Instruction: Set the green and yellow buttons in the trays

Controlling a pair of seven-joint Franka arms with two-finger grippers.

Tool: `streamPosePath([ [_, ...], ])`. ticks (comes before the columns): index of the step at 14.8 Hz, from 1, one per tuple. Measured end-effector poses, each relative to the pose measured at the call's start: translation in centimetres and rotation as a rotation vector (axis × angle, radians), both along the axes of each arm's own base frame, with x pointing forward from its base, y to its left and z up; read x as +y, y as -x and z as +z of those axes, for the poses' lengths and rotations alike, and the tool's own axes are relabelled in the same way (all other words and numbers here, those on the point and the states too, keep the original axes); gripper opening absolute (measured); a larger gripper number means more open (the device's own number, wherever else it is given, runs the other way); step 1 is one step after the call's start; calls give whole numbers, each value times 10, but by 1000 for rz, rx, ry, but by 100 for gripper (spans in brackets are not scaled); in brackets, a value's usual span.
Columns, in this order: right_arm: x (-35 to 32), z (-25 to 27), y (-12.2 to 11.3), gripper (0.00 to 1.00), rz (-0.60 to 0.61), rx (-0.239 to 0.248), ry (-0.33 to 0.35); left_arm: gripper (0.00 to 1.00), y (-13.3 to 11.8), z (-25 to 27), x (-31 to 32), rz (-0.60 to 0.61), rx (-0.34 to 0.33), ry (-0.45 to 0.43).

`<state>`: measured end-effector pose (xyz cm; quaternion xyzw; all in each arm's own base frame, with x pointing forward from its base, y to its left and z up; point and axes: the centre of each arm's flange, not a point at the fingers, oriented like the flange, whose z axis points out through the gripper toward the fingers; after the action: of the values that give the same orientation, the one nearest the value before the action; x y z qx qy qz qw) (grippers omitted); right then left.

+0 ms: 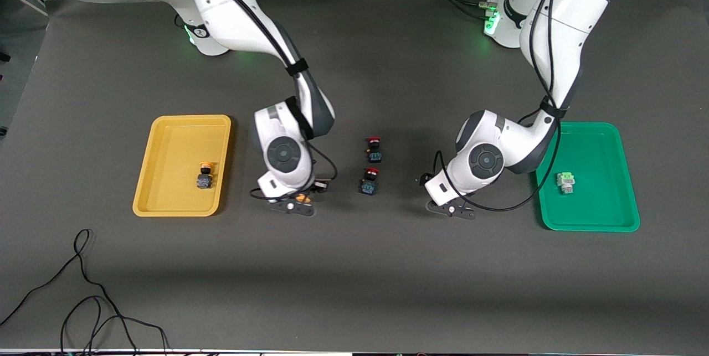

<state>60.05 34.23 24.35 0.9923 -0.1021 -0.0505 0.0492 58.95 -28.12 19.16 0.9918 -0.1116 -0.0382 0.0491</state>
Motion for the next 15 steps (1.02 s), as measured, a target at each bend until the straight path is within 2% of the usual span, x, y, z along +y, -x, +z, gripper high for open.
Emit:
streamPosePath([
  [1,-21,23,-6,44,22,28,5,60,0,0,0,0,0,0],
  [3,-73,67,-18,44,73,78,-2,41,-1,1,1,1,-2,0],
  [5,-128,95,-26,44,128,103,-21,41,-3,5,2,4,-9,2],
  [7,-192,102,-25,44,179,129,-32,41,-7,28,4,12,-14,-4],
  [10,-268,88,-12,44,207,168,-49,41,-9,124,6,31,7,-54],
  [13,-309,56,3,44,260,134,-39,41,7,219,29,39,23,-110],
  [15,-329,31,16,44,297,106,-18,41,10,250,82,33,74,-143],
])
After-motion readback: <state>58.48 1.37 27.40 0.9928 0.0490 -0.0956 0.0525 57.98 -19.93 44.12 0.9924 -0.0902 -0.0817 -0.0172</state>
